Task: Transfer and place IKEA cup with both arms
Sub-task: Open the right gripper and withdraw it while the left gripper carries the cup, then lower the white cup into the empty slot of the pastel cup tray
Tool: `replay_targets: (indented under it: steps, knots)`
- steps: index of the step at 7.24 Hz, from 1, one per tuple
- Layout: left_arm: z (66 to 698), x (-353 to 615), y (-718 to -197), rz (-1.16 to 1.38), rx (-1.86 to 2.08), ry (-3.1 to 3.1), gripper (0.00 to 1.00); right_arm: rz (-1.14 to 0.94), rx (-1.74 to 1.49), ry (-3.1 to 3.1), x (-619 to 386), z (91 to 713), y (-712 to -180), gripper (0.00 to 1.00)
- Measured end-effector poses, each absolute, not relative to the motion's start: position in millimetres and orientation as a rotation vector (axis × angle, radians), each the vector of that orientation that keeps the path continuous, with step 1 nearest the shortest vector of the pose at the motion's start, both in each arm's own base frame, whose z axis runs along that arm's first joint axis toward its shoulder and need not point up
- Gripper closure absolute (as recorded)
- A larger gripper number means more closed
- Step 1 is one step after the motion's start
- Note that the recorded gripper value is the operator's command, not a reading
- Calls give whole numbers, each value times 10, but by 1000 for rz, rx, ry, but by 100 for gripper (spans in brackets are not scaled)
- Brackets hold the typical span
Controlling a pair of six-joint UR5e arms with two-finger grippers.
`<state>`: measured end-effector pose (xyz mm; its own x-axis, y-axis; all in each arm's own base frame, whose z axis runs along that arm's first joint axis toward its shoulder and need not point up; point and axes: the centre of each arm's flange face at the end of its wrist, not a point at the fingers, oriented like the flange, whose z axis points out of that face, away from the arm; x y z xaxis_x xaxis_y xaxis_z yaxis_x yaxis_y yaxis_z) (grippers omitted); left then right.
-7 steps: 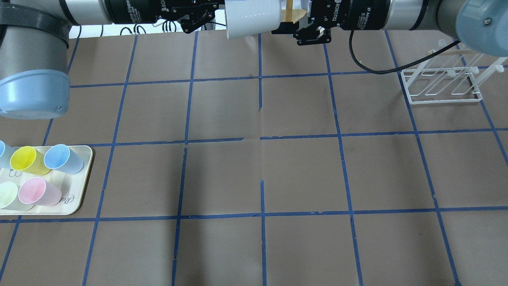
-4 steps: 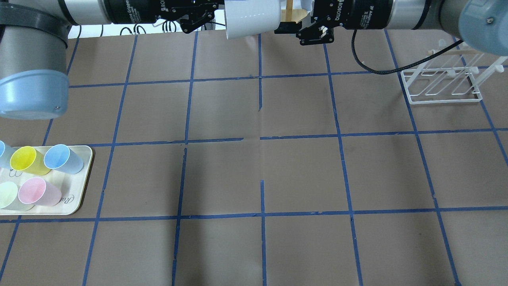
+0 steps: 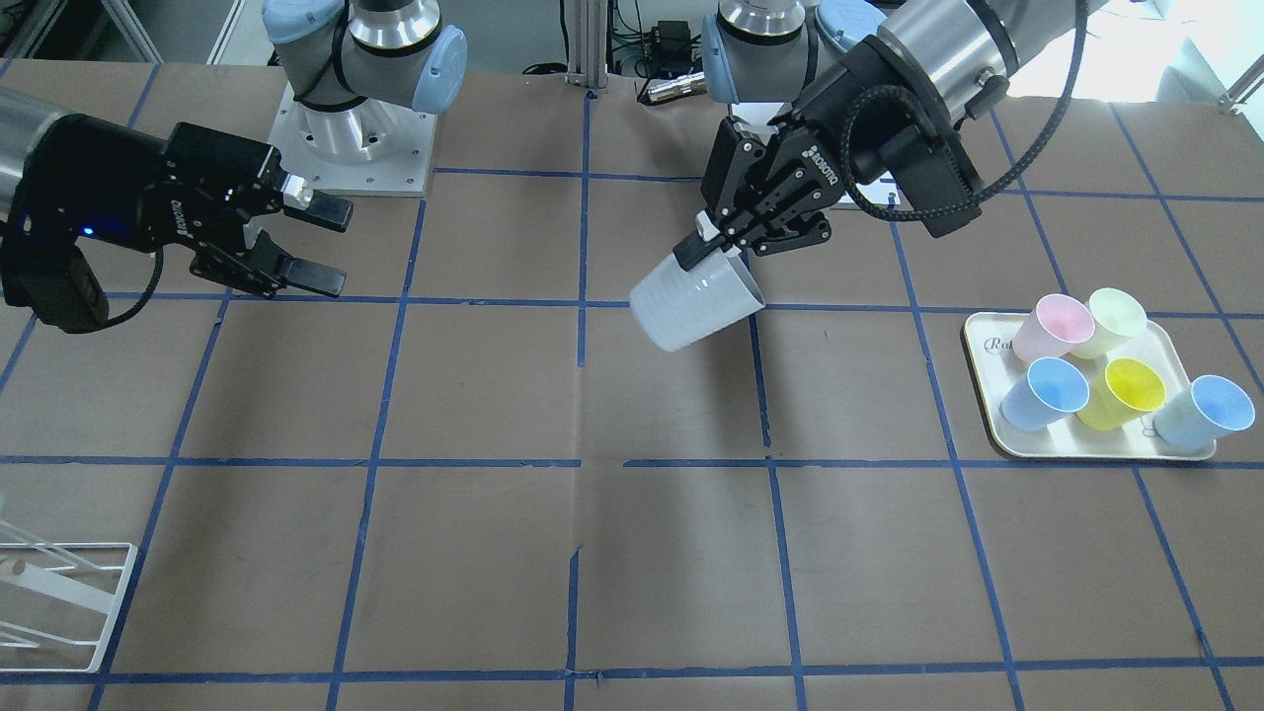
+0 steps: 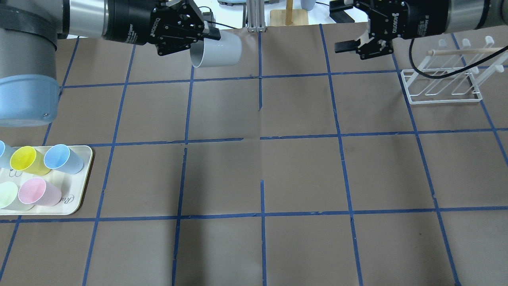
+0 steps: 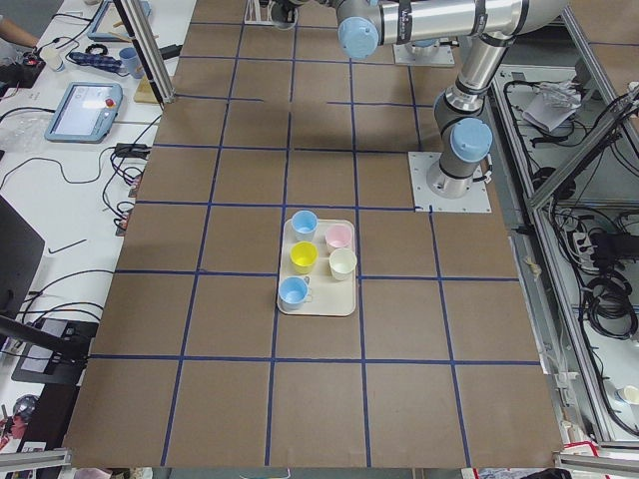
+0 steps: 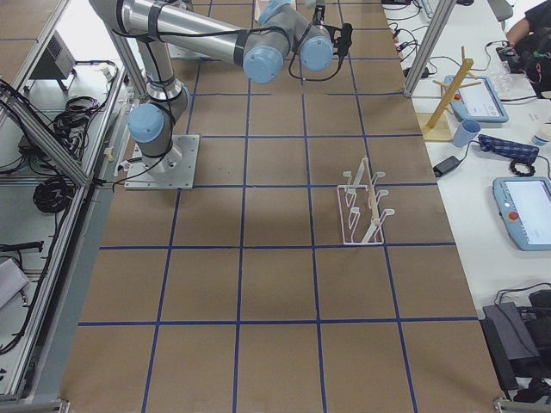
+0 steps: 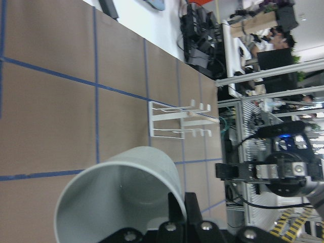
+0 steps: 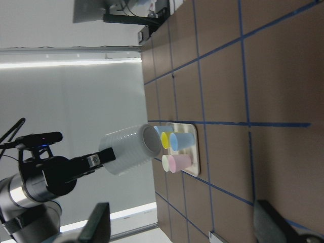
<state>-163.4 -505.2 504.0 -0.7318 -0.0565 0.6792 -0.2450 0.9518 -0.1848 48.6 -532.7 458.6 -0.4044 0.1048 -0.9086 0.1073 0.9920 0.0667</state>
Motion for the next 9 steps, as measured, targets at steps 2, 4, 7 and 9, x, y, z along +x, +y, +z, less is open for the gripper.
replay_targets:
  steps: [2, 4, 7, 9]
  knots:
    - [4765, -1375, -5027, 324, 220, -2685, 100, 99, 249, 2266, 342, 4728, -5134, 0]
    - [4608, -1026, -4937, 256, 38, -3021, 100, 124, 357, 2568, 382, 4890, -4957, 0]
    - [4565, 150, -4831, 67, -237, -3204, 100, 128, 391, 2943, 652, 4906, -4851, 0]
    - [4546, 1143, -4652, -4, -342, -3191, 100, 111, 350, 3070, 938, 4880, -4776, 0]
